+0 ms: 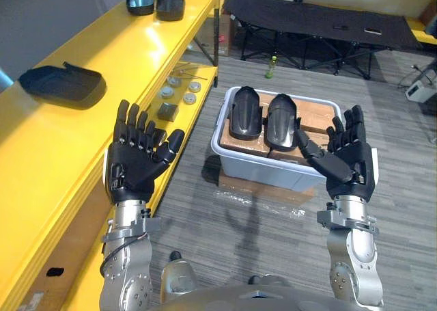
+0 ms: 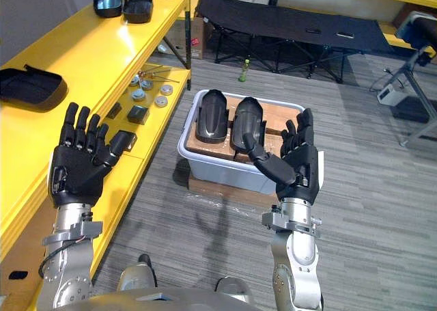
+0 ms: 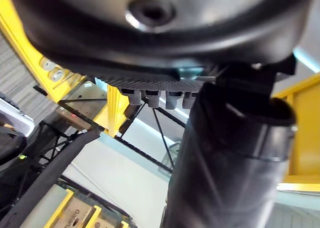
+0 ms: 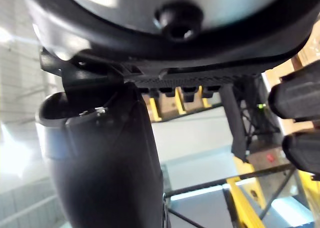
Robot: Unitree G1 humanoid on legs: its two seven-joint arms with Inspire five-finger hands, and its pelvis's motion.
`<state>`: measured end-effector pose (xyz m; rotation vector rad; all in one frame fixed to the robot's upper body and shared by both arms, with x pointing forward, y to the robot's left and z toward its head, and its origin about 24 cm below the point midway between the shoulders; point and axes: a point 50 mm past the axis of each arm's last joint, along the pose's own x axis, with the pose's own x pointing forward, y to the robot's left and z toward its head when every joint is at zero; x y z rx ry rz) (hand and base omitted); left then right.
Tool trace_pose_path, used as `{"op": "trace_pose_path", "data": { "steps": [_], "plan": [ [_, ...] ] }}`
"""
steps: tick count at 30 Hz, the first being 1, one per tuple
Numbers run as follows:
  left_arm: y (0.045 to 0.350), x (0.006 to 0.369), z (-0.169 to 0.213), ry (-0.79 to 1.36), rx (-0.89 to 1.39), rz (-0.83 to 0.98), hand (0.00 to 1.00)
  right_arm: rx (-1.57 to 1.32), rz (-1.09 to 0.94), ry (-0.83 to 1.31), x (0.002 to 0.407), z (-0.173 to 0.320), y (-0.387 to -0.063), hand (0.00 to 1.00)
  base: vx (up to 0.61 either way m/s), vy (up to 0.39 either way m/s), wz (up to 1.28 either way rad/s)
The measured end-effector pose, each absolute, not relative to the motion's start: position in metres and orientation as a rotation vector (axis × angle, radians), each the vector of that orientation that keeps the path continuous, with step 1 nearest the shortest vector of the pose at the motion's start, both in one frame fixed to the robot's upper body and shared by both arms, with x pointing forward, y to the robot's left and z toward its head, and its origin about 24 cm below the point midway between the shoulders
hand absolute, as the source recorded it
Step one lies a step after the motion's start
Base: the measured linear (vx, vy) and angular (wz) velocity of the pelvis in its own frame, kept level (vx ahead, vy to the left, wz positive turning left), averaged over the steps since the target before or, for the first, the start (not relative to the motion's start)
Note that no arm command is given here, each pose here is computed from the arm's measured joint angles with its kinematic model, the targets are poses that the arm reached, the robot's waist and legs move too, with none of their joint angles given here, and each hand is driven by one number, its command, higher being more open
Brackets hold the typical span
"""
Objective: Walk over and take three plastic housings, then place them on the shelf
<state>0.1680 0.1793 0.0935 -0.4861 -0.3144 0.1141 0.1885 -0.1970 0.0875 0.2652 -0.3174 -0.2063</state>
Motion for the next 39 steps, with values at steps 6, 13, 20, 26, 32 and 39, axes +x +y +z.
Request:
{"op": "trace_pose_path", "data": {
  "steps": [6,13,20,26,32,39],
  "plan": [
    [0.180,0.171,0.103,-0.378,-0.429,0.089,1.00,0.320,-0.181,-0.263,0.201,0.079,-0.182,1.00,0.07,0.095,-0.18],
    [0.182,0.179,0.132,-0.526,-0.370,0.065,1.00,0.321,-0.180,-0.202,0.201,0.067,-0.176,1.00,-0.02,0.091,-0.15],
    [0.183,0.179,0.131,-0.519,-0.370,0.068,1.00,0.285,-0.171,-0.199,0.200,0.066,-0.175,1.00,-0.02,0.023,0.00],
    [0.182,0.178,0.128,-0.502,-0.372,0.068,1.00,0.282,-0.165,-0.163,0.201,0.063,-0.174,1.00,0.00,-0.019,0.01],
    [0.181,0.179,0.122,-0.476,-0.376,0.069,1.00,0.287,-0.120,-0.129,0.202,0.060,-0.167,1.00,-0.03,-0.013,0.01],
    [0.173,0.180,0.117,-0.433,-0.391,0.028,1.00,0.148,-0.017,-0.104,0.203,0.057,-0.148,1.00,-0.05,-0.015,-0.03]
  ]
}}
